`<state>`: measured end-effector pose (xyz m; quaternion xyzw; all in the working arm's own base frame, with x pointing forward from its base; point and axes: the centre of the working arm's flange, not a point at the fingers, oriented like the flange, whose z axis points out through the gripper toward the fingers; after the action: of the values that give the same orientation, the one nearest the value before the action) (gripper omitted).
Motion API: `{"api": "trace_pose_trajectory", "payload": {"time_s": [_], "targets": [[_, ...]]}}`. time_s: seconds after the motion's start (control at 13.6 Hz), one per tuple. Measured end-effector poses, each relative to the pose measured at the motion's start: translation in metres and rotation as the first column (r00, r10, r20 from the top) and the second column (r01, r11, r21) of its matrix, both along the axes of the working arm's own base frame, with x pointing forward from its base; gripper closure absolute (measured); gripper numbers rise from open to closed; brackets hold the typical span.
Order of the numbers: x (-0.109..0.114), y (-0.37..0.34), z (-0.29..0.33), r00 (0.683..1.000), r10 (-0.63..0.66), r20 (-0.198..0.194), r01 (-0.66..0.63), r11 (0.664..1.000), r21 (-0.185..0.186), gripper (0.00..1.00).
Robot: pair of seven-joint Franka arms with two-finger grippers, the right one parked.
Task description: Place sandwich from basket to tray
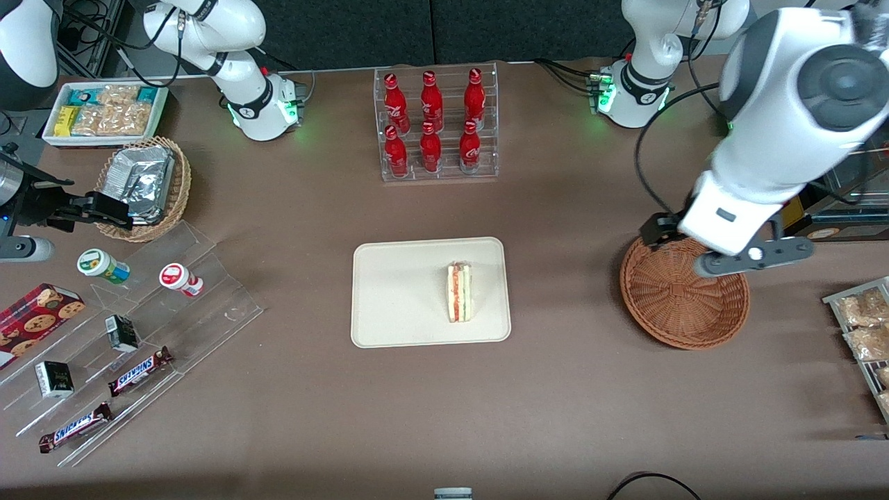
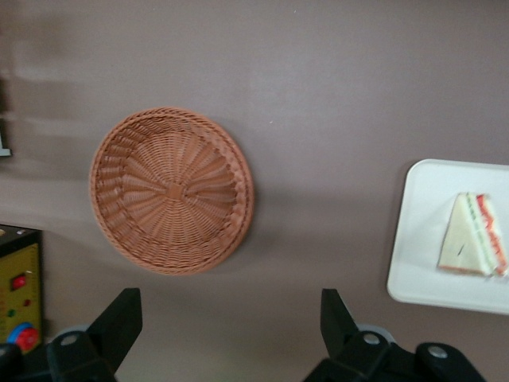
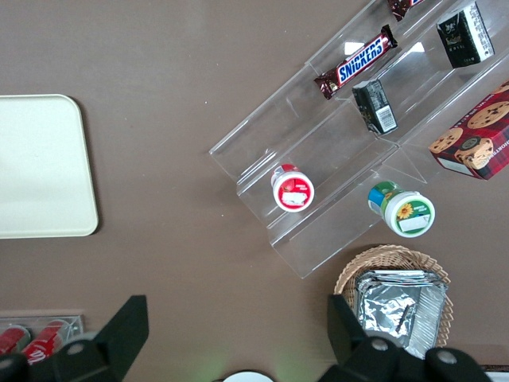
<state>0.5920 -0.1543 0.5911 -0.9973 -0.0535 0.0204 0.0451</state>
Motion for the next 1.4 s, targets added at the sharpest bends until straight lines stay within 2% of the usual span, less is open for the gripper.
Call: {"api": "trace_pose_trajectory", "payload": {"time_s": [0.29,0.44,0.96,1.4], "targets": [[-0.005,0.045,0.017,0.998,-0.054,-0.022,0.054,0.999,-0.003,0.0],[-0.007,0.059,0.024,0.998,-0.056,-0.019,0.055,0.998,-0.008,0.0],[-0.009,0.042,0.019,0.997,-0.072,-0.029,0.072,0.997,-0.021,0.0],[-0.001,0.096,0.018,0.999,-0.034,-0.037,0.03,0.995,-0.098,0.0]]}}
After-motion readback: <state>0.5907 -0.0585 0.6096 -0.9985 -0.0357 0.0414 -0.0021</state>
